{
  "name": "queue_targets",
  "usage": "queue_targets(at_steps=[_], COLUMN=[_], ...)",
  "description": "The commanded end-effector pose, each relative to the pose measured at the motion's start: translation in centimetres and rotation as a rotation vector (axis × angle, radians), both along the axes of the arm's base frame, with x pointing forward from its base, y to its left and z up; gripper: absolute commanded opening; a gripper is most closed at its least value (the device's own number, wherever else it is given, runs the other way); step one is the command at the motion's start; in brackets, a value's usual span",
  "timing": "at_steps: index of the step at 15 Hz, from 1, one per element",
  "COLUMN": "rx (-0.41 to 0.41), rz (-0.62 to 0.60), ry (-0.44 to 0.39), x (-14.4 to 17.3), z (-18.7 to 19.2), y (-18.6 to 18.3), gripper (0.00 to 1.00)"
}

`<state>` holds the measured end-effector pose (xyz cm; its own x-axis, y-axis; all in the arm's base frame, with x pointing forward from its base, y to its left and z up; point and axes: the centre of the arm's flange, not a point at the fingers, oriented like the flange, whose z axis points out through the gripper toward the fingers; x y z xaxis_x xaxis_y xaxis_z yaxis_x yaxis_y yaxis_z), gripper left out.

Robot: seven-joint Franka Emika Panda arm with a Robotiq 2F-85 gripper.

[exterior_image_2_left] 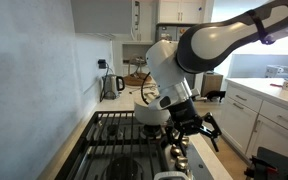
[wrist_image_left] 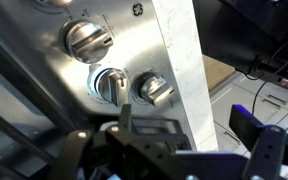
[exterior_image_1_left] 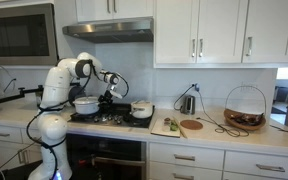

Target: Turn off the stove

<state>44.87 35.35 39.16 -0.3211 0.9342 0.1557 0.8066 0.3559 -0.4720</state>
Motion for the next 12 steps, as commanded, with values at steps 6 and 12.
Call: queue_targets(at_steps=[6, 12], rx=[0.042, 0.050], rz=[0.051, -0.014], ry=[-0.115, -0.273], x=[-4.6, -6.5], z=[-2.0, -3.2], y=[2.0, 1.7], gripper=[1.00, 1.00])
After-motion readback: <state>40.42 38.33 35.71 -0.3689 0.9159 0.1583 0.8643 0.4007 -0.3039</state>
